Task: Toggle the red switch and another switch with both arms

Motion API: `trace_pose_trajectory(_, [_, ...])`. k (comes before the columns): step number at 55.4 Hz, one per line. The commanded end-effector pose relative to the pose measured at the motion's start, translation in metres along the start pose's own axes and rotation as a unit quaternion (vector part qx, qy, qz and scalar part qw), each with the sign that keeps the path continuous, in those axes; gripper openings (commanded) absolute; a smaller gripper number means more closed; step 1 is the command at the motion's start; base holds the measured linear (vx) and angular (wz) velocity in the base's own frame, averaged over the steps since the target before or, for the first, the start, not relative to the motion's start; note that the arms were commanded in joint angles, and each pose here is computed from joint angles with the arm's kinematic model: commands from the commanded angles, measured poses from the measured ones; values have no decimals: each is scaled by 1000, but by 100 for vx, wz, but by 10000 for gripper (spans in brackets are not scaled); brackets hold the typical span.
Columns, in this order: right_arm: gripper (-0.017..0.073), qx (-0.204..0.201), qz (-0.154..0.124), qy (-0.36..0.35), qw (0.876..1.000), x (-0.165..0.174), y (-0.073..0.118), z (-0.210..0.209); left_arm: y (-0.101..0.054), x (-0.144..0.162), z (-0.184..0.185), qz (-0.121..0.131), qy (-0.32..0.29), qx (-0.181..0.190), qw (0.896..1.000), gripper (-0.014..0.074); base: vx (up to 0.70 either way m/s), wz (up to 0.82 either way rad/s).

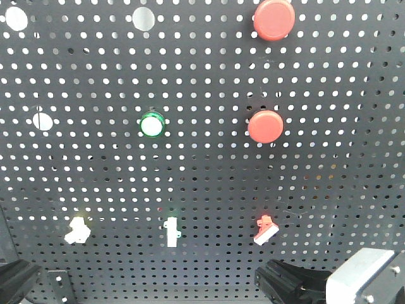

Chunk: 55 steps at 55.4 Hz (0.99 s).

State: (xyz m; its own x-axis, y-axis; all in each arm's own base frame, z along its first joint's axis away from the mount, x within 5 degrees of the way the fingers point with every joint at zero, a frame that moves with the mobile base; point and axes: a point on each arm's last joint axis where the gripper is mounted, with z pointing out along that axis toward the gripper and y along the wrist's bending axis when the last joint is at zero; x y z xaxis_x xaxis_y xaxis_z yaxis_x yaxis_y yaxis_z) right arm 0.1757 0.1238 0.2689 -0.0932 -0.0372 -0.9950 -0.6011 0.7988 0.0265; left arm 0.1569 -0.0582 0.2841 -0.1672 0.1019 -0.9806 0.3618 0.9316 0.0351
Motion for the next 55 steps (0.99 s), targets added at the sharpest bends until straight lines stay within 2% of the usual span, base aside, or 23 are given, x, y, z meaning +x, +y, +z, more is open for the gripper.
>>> trace_pose_trajectory(1, [-6, -7, -3, -66, 998, -21, 1, -1, -1, -17, -2, -8, -53, 7, 999, 1, 0, 0])
trace_pose_trajectory(14, [-6, -7, -3, -66, 998, -21, 1, -1, -2, -10, -2, -7, -45, 7, 999, 1, 0, 0])
trace_pose_trajectory(22, [-6, -7, -3, -64, 998, -20, 1, -1, 3, 3, -21, -4, -60, -10, 998, 1, 0, 0])
trace_pose_trajectory(30, [-6, -7, -3, -64, 998, -20, 1, -1, 10, 20, -52, -10, -100, -55, 993, 1, 0, 0])
trace_pose_trajectory(40, [-6, -7, -3, -64, 998, -20, 1, -1, 13, 52, -85, -10, -156, -115, 981, 1, 0, 0])
trace_pose_trajectory(44, [-6, -7, -3, -64, 998, -20, 1, -1, 13, 67, -91, -30, -172, -133, 976, 1, 0, 0])
trace_pose_trajectory(51, [-6, -7, -3, -64, 998, -20, 1, -1, 13, 96, -94, -84, -185, -141, 969, 1, 0, 0])
trace_pose_trajectory(55, [-6, -7, -3, -64, 998, -20, 1, -1, 12, 101, -97, -88, -159, -143, 973, 1, 0, 0])
